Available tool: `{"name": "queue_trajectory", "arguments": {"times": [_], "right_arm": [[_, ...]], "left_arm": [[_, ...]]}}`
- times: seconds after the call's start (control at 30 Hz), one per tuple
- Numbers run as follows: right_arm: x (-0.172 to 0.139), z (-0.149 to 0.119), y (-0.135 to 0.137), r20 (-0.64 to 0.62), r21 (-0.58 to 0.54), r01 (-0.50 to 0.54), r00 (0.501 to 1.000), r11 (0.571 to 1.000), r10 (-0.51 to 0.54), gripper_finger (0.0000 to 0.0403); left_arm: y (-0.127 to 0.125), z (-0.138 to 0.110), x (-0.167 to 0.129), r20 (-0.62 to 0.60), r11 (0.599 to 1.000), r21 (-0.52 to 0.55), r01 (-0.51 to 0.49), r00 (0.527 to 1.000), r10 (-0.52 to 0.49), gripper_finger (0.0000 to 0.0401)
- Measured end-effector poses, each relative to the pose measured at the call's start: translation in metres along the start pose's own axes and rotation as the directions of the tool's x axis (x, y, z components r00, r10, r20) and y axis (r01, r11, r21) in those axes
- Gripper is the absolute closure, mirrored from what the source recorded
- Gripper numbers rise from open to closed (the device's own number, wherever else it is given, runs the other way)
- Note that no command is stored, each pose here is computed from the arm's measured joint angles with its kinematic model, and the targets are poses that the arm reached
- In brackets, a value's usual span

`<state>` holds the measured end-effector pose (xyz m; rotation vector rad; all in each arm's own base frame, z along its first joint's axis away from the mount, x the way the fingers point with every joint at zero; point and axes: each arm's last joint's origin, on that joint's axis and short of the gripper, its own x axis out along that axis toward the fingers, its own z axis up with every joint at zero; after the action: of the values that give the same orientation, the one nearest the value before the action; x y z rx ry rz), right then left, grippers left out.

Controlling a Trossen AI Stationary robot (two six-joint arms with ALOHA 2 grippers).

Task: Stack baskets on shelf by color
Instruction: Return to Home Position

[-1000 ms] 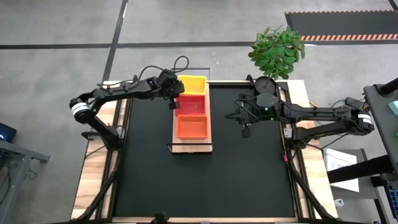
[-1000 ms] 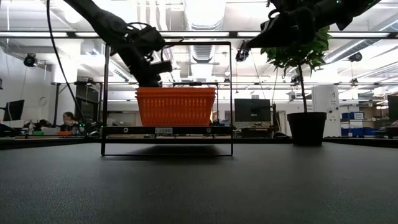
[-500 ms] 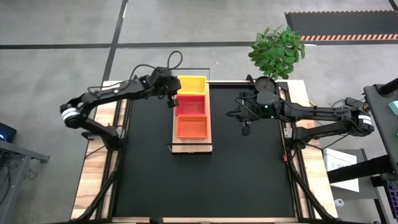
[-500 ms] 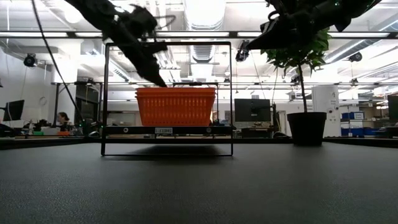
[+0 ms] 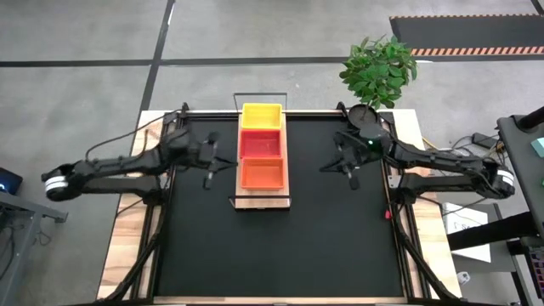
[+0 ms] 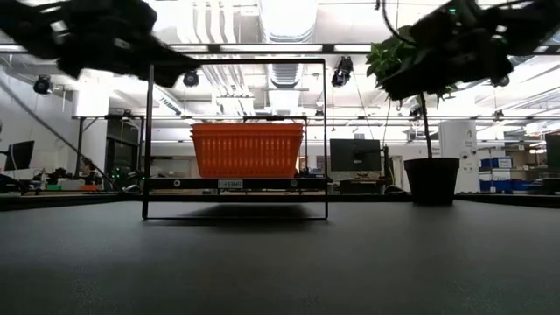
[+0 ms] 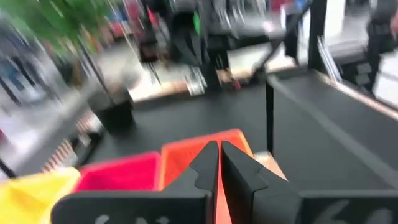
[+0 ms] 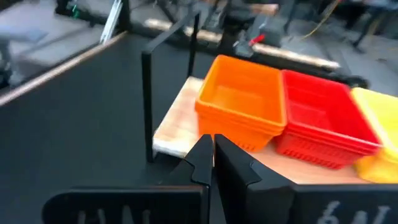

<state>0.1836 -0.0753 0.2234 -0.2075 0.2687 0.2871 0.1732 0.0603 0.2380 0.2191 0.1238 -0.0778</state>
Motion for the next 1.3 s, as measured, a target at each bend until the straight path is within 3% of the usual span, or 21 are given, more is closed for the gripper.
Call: {"name": "queue_trajectory", "arguments": {"times": [0.2,0.33,0.4,0.53,0.73,0.97,1.13,1.3], "right_arm": [[-0.019,-0.012,0.017,0.088,-0.038,0.117,0.99,0.992,-0.113,0.0394],[-0.034,-0.011,0.031,0.169,-0.064,0.177,0.972,0.982,-0.165,0.0394],[-0.04,-0.011,0.038,0.232,-0.066,0.194,0.957,0.979,-0.174,0.0394],[-0.063,-0.006,0.061,0.445,-0.18,0.31,0.872,0.933,-0.204,0.0394],[-0.069,-0.028,0.076,0.56,-0.173,0.465,0.772,0.868,-0.302,0.0394],[-0.067,-0.041,0.079,0.447,-0.123,0.428,0.829,0.895,-0.335,0.0394],[-0.064,-0.046,0.079,0.399,0.052,0.345,0.853,0.937,-0.336,0.0394],[-0.061,-0.049,0.077,0.365,0.17,0.291,0.869,0.942,-0.334,0.0394]], "left_arm": [[-0.02,-0.014,-0.033,0.258,0.985,0.097,-0.144,0.959,0.115,0.04],[-0.029,-0.024,-0.046,0.354,0.971,0.124,-0.202,0.924,0.147,0.04],[-0.031,-0.029,-0.049,0.358,0.97,0.124,-0.209,0.921,0.152,0.04],[-0.035,-0.044,-0.051,0.335,0.959,0.097,-0.266,0.916,0.221,0.04],[-0.036,-0.047,-0.051,0.312,0.961,0.091,-0.261,0.924,0.221,0.04],[-0.035,-0.051,-0.049,0.282,0.965,0.084,-0.25,0.934,0.217,0.04],[-0.035,-0.053,-0.046,0.257,0.967,0.078,-0.241,0.942,0.214,0.04],[-0.035,-0.056,-0.044,0.231,0.97,0.072,-0.232,0.95,0.21,0.04]]}}
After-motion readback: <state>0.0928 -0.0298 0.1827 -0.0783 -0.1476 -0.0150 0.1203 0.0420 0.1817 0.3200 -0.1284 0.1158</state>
